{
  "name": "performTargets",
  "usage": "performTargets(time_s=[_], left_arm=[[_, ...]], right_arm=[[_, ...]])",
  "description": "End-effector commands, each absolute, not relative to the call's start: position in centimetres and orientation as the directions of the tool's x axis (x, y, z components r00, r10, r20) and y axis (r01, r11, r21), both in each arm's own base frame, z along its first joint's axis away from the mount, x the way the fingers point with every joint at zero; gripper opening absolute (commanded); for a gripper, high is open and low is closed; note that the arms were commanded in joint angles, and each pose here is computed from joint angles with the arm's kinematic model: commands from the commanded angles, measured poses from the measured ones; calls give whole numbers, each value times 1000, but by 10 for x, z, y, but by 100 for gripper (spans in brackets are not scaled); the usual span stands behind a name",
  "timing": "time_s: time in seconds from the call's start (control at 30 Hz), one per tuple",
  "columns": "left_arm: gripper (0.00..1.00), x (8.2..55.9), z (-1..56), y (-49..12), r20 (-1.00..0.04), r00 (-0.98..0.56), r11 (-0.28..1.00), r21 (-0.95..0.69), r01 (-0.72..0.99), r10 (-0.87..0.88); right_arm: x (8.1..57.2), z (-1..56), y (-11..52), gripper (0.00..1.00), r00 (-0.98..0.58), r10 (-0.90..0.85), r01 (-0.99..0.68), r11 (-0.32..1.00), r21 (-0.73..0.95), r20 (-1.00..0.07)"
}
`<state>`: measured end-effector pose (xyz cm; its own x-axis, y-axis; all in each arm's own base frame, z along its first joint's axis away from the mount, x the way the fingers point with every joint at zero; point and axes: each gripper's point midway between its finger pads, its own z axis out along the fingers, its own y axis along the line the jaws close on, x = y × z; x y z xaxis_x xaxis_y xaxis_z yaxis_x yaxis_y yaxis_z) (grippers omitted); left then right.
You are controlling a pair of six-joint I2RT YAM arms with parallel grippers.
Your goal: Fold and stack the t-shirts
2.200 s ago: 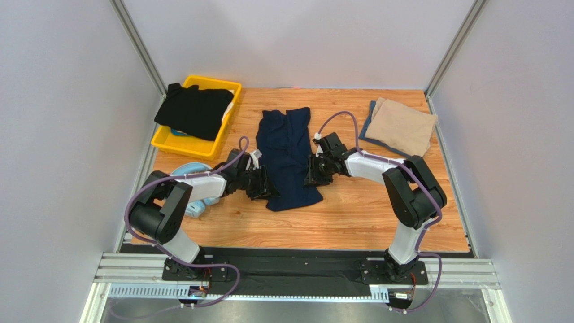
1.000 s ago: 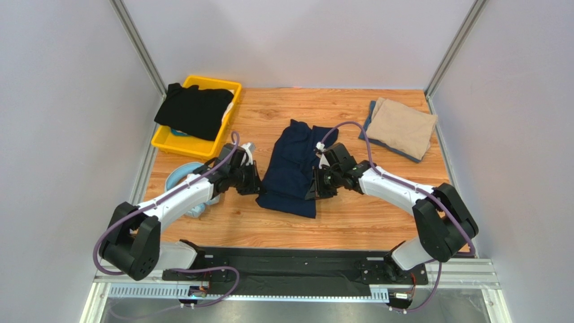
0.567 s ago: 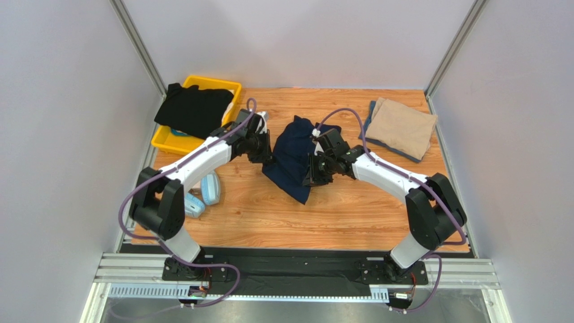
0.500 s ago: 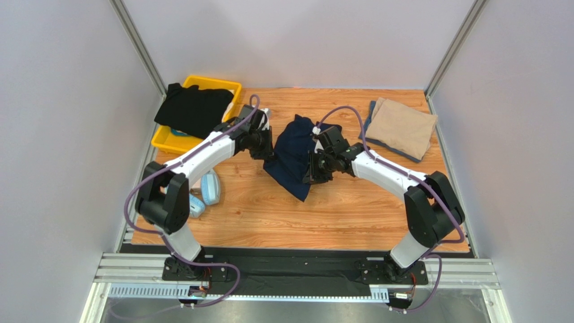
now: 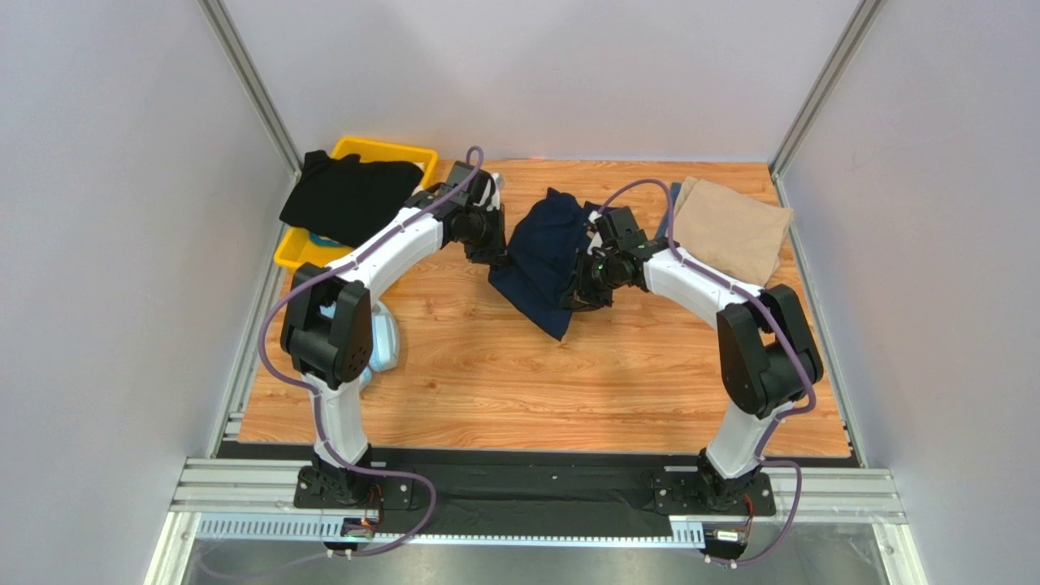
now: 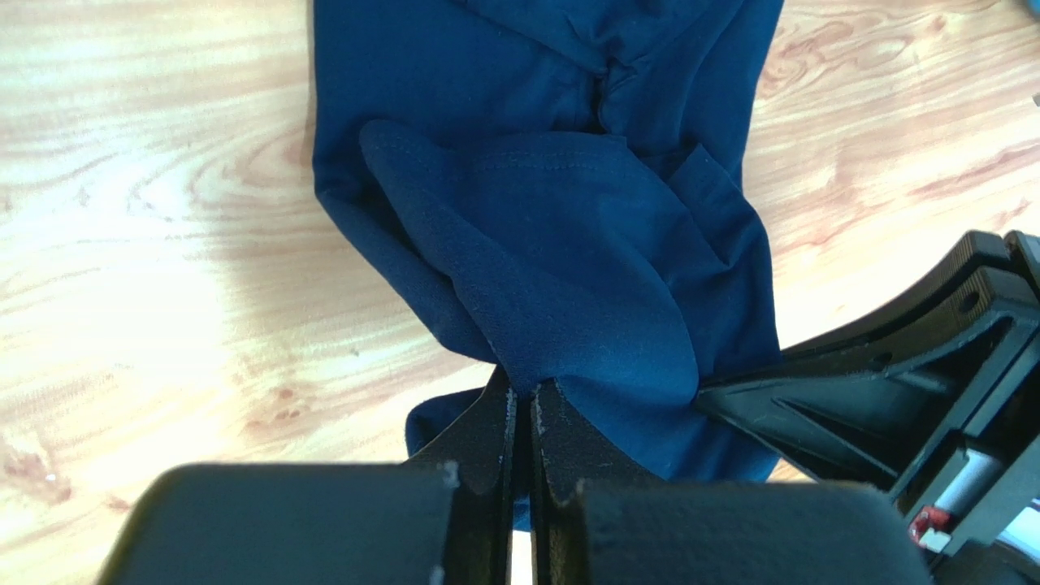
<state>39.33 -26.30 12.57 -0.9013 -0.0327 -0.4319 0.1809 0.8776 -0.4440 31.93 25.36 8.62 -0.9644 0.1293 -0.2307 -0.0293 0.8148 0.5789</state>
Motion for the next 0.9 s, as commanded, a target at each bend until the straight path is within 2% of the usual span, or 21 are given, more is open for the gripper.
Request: performTargets(time_s=[0.0, 0.17, 0.3, 0.33, 0.37, 0.5, 0.63, 0.87], left_arm=[[0, 401, 147, -263, -470, -882, 861, -462, 211, -36], [0, 376, 135, -248, -448, -892, 877, -447, 176, -49], [0, 340, 115, -240, -393, -918, 869, -470, 152, -52], [0, 334, 121, -240, -415, -908, 862, -479, 164, -58], [0, 317, 103, -236, -378, -924, 869, -474, 143, -54], [0, 278, 86, -242, -361, -932, 861, -483, 162, -28], [0, 257, 69, -247, -345, -938, 849, -504, 157, -32], [0, 224, 28, -250, -257, -966, 866, -476, 155, 32]], right_arm=[[328, 101, 264, 10, -965, 124, -53, 773, 632, -232], [314, 79, 260, 11, -979, 89, -45, 787, 616, -185], [293, 59, 253, 21, -987, 58, -42, 807, 589, -150], [290, 60, 250, 24, -986, 55, -47, 810, 585, -155], [279, 50, 245, 25, -990, 48, -38, 818, 574, -134], [260, 38, 229, 32, -990, 56, -22, 847, 530, -131], [236, 28, 220, 37, -992, 61, -5, 853, 521, -108], [213, 24, 215, 48, -988, 71, -13, 847, 531, -139]])
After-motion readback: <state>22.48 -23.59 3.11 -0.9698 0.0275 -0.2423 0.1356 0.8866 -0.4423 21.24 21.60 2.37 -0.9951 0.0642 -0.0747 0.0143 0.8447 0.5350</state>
